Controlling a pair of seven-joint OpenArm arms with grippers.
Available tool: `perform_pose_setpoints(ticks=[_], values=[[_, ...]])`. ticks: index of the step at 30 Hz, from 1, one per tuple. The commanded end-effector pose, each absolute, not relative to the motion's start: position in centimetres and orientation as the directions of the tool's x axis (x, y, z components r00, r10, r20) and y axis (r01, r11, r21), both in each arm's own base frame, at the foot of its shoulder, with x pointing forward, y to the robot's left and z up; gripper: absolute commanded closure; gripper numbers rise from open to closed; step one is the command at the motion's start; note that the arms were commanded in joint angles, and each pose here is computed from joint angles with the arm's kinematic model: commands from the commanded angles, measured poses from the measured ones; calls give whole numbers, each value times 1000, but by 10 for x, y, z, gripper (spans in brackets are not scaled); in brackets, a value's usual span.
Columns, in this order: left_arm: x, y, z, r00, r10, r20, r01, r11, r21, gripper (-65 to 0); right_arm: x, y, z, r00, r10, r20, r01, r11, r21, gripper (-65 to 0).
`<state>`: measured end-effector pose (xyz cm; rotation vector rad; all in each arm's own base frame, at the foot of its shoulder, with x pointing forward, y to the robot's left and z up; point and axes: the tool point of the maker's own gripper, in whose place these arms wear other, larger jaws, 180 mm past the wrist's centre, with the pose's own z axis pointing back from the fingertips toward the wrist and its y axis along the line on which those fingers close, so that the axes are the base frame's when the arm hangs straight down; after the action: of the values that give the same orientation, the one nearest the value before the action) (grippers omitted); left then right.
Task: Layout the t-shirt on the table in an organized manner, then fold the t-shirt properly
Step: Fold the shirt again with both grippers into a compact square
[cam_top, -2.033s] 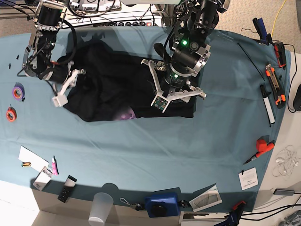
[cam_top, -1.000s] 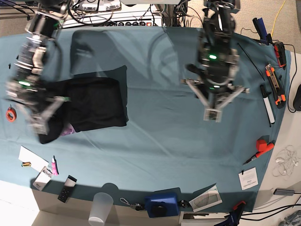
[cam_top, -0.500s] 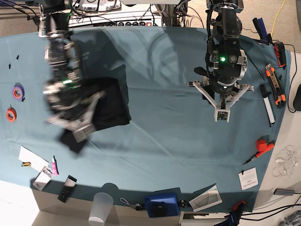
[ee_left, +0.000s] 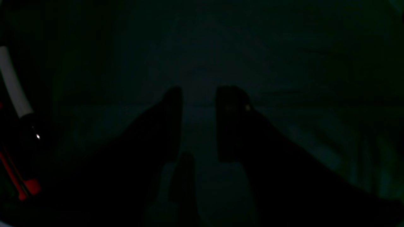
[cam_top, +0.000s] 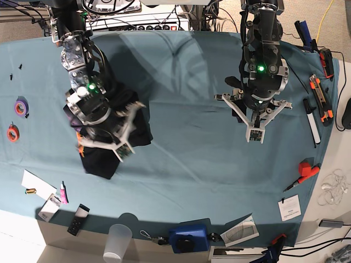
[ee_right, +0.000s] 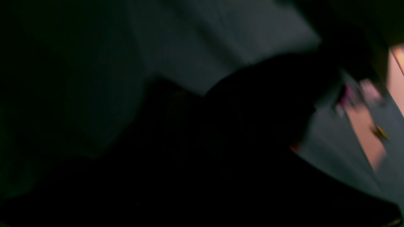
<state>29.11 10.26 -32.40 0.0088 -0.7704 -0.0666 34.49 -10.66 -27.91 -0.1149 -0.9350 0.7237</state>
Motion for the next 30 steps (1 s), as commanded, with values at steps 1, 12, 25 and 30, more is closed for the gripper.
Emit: perform_pose_setpoints(ticks=[1,12,25,30], values=[[298,102,-313,682,-62,729,57,998,31,-176,351,-102,-264,329,609,722,-520,755,-400,-181],[298,84,-311,674,-34,738,106,993,-51,-176,359,-124,-250,337,555,760,-458,802,-383,-181],[264,-107,-261,291,-312,904,763,646,-22,-74,366,-249,-297,608,212,765,-195,974,-114,-8],[281,-128,-286,255,-410,876,760,645,81,-72,354,-254,-350,710,156,686,-203,979,-12,-8]])
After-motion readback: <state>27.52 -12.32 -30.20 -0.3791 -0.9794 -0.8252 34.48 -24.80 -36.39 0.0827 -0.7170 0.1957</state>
